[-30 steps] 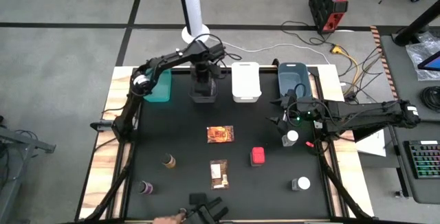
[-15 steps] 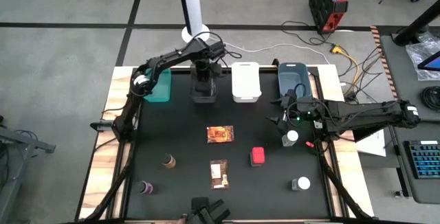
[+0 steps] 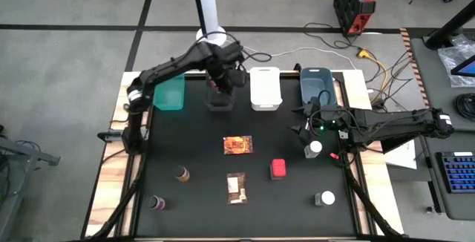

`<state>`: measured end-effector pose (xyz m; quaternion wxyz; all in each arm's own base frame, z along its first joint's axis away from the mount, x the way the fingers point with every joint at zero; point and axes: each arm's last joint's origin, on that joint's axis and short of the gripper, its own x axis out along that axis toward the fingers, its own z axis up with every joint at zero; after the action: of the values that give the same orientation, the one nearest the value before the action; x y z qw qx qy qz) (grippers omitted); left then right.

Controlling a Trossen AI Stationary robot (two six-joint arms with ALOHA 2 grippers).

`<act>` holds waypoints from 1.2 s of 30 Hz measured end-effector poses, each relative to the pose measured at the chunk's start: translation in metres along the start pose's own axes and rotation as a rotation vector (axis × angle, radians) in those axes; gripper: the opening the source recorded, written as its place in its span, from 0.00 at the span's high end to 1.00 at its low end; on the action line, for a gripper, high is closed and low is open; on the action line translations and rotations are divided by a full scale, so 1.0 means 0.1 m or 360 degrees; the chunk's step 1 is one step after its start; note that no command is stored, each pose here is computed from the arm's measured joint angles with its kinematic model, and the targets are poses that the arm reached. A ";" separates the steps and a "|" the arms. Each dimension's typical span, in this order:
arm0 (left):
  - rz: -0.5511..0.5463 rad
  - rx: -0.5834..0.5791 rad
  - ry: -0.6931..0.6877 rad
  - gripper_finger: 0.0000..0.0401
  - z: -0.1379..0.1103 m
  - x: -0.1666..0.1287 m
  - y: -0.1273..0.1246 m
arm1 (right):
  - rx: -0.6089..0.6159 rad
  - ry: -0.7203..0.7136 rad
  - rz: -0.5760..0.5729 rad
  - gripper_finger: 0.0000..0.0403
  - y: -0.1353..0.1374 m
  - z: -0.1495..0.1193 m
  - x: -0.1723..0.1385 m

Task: Sort spices by type
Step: Put the top white seasoning bottle into the blue bin

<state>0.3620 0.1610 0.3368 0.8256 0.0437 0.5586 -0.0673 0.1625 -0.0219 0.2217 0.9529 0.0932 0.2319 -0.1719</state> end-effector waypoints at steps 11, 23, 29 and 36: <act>0.0282 0.0207 -0.0504 1.00 -0.19 -0.20 -1.17 | 0.0013 -0.0013 0.0003 0.12 0.00 0.01 0.00; 0.0681 0.0249 -0.1094 1.00 -0.70 -0.21 -2.03 | 0.0357 -0.0400 -0.0146 0.12 0.01 0.27 -0.02; 0.0865 0.0121 -0.1064 1.00 -0.95 -0.09 -2.13 | 0.0770 -0.0170 -0.0334 0.12 -0.01 0.25 -0.01; 0.0892 0.0082 -0.1113 1.00 -1.14 0.08 -2.21 | 0.1105 0.0315 -0.0325 0.12 0.05 0.34 -0.11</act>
<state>0.2258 -0.0406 0.2874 0.9497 0.1885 0.2107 0.1345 0.1690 -0.0232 0.2574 0.8154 0.4033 0.2591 -0.3247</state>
